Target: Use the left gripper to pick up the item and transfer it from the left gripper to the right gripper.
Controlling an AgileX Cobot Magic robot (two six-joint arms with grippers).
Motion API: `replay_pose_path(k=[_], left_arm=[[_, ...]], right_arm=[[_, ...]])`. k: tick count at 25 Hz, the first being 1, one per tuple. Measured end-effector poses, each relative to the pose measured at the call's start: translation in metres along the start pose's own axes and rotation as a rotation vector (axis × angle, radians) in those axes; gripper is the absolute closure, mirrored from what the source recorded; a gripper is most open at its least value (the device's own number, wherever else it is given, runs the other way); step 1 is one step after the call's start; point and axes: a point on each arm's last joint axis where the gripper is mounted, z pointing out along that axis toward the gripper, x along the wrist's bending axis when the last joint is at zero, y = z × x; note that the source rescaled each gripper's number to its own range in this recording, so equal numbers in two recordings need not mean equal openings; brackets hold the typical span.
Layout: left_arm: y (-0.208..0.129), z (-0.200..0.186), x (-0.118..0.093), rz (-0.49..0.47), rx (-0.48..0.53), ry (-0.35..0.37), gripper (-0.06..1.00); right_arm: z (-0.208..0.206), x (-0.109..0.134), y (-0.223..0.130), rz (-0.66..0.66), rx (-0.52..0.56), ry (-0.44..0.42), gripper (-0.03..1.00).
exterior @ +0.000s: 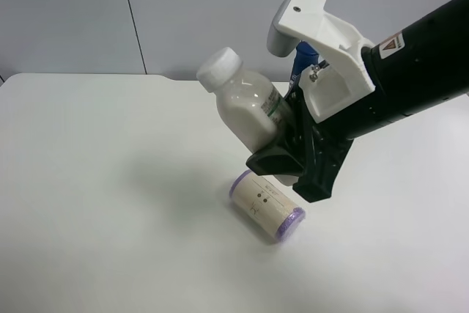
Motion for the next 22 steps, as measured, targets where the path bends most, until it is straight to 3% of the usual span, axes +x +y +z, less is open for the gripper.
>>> replay_pose_path(k=[8,12,18,22], left_arm=[[-0.042,-0.009,-0.014,-0.007,-0.103,0.03,-0.06],[-0.057,-0.008,-0.022,-0.022,-0.149,0.009,-0.06],[-0.071,0.006,-0.029,-0.13,-0.147,-0.027,-0.06],[-0.068,0.012,-0.028,-0.202,-0.2,-0.02,-0.06]], right_arm=[[0.0,-0.001,0.0,0.001,-0.005,-0.007,0.97],[0.0,-0.001,0.0,0.013,-0.005,-0.007,0.97],[0.0,0.0,0.001,0.024,-0.011,-0.004,0.97],[0.0,0.0,0.001,0.031,-0.015,-0.002,0.97]])
